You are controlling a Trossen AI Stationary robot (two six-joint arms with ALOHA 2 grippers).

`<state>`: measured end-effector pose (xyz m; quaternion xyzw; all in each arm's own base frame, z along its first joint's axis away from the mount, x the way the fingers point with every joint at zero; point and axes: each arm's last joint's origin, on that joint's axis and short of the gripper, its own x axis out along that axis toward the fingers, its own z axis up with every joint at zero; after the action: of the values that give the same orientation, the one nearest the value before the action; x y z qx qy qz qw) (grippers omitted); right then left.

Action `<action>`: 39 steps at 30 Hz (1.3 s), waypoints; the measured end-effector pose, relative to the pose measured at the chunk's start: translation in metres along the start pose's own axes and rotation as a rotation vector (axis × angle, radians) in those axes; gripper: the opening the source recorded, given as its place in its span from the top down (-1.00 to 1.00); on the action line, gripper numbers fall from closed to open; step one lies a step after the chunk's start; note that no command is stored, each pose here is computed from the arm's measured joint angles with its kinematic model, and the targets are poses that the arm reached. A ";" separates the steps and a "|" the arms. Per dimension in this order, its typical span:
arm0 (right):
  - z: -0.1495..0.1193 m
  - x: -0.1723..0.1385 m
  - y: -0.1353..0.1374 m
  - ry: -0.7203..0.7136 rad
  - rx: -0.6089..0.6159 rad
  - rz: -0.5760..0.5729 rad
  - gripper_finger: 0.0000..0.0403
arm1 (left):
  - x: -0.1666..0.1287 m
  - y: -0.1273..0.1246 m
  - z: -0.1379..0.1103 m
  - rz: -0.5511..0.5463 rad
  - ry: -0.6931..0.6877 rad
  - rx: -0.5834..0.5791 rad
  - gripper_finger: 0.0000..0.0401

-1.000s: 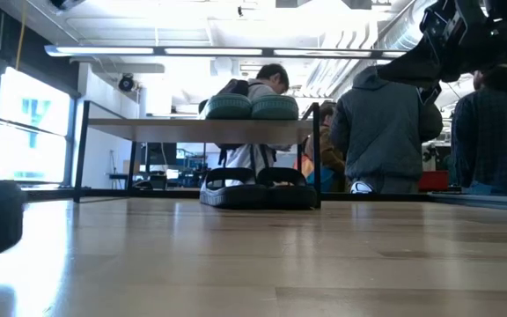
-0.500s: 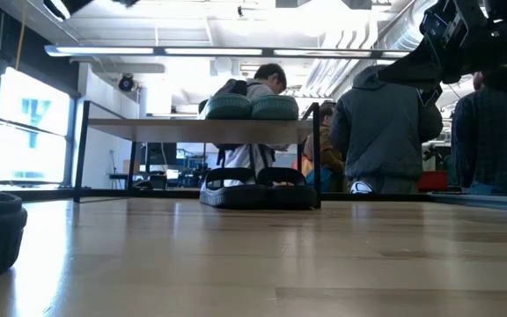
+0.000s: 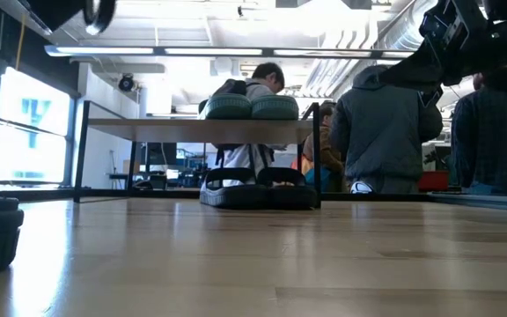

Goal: Pick and place slides into the shelf
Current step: Put the black slide under the shelf

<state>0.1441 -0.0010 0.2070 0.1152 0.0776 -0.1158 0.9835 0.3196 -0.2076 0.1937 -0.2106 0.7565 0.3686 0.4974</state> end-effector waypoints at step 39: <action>-0.003 0.001 -0.001 0.029 -0.008 -0.008 1.00 | 0.006 -0.001 -0.003 0.046 -0.116 0.065 0.55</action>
<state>0.1443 -0.0010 0.2038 0.1127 0.0929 -0.1177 0.9823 0.3158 -0.2105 0.1881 -0.1554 0.7425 0.3669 0.5385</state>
